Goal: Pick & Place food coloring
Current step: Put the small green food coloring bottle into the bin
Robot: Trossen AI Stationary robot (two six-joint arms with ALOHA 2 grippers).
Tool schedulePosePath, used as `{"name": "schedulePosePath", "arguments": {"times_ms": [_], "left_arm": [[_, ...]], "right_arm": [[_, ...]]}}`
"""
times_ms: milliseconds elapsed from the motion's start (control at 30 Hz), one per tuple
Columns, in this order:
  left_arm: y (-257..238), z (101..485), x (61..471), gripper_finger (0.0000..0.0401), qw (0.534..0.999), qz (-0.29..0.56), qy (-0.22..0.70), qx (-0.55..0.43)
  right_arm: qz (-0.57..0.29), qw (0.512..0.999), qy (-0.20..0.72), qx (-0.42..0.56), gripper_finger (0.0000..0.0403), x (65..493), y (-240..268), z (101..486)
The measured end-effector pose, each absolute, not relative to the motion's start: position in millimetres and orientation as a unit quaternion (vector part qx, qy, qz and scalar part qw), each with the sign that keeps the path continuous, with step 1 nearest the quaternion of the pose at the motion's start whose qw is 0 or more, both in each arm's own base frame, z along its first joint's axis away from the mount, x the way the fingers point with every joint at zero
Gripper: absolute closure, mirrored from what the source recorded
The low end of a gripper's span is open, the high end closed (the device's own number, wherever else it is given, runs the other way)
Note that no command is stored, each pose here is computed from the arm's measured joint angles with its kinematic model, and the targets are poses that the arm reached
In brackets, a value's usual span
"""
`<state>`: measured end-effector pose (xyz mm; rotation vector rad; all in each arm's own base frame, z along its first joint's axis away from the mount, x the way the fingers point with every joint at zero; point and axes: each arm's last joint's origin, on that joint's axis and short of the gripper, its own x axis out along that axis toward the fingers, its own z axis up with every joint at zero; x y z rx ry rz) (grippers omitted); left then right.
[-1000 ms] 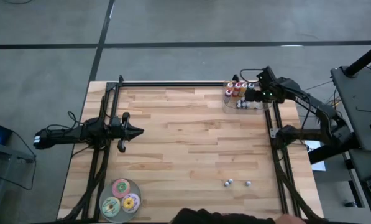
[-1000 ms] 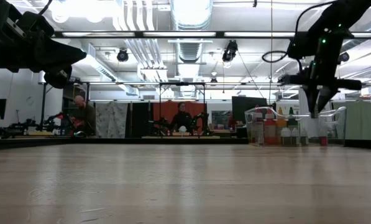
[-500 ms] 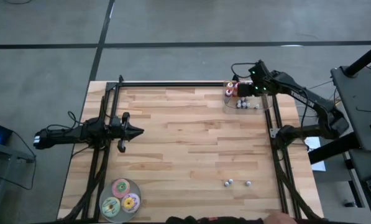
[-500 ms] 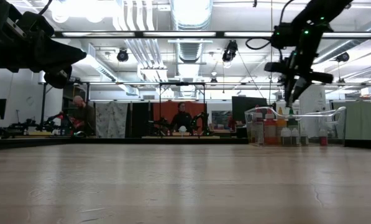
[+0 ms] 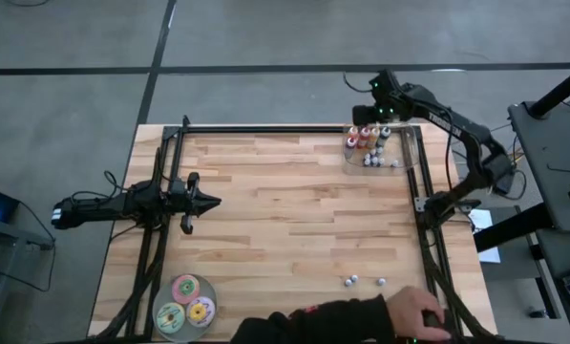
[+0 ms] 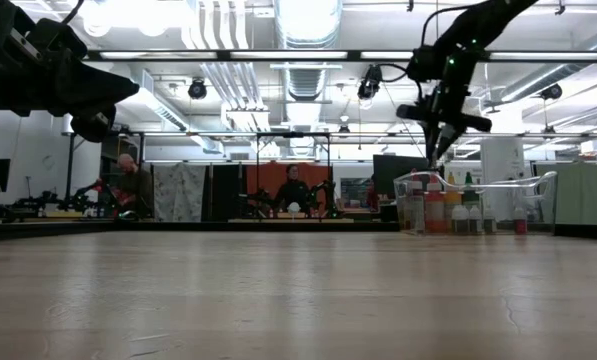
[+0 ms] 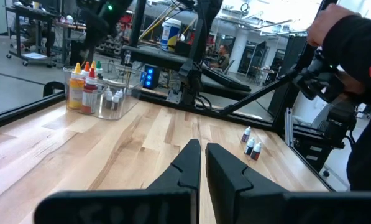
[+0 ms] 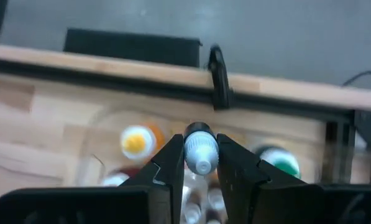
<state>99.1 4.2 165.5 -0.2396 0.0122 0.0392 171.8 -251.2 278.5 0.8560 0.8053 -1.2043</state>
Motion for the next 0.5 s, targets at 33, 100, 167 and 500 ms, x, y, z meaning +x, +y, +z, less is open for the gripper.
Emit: {"name": "schedulePosePath", "arguments": {"times_ms": [33,100,167,500], "left_arm": [[4,166,99,0.0401,0.993,0.020,0.006,-0.119],[4,165,99,0.0401,0.993,0.020,0.006,-0.120],[4,165,99,0.0401,0.993,0.020,0.006,-0.119],[4,166,99,0.0401,0.993,0.020,0.006,-0.119]], "right_arm": [[-0.535,0.670,0.351,0.377,0.0332,173,-255,283],[-0.537,0.673,0.343,0.375,0.0332,174,-262,289],[-0.540,0.673,0.340,0.373,0.0332,175,-269,294],[-0.538,0.630,0.405,0.386,0.0332,162,-280,317]]}}
